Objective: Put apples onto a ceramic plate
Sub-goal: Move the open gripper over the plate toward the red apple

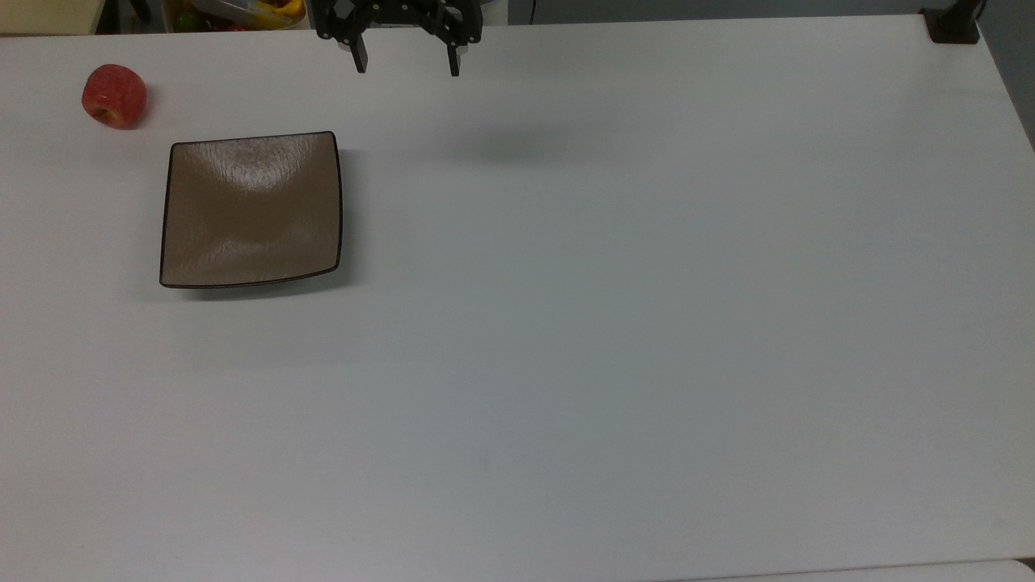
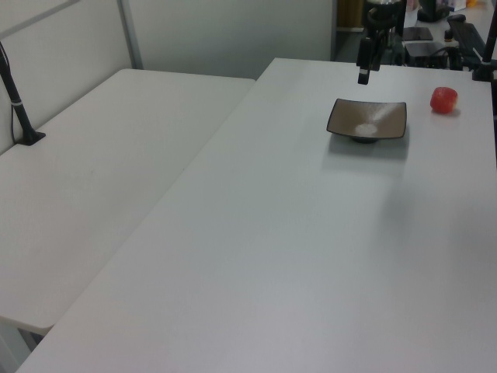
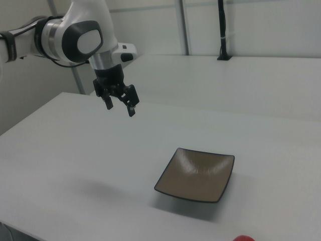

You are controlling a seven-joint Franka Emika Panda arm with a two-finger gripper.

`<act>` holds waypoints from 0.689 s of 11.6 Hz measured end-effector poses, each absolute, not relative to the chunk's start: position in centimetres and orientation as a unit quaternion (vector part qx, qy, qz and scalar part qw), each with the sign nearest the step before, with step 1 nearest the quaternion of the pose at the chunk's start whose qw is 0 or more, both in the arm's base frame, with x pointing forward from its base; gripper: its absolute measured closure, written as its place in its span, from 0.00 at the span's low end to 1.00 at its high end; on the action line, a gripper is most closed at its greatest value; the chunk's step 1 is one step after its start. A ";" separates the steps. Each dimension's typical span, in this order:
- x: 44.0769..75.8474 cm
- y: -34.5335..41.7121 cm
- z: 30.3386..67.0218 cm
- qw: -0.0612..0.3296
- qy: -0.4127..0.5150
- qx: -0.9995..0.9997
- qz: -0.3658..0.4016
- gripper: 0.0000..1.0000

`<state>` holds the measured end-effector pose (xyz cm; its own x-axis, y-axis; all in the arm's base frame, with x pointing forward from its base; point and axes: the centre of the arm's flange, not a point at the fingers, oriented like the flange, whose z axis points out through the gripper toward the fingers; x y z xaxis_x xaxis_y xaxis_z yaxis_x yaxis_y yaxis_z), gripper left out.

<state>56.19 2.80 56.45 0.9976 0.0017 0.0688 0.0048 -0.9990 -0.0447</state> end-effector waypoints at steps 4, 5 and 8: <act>56.2 2.6 56.4 0.021 0.000 -0.999 -0.034 0.00; 56.2 2.5 56.4 0.021 0.000 -0.999 -0.034 0.00; 56.2 2.3 56.4 0.020 0.001 -0.999 -0.034 0.00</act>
<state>56.19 2.34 56.37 0.9977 -0.0042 0.0674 -0.0016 -0.9992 -0.0392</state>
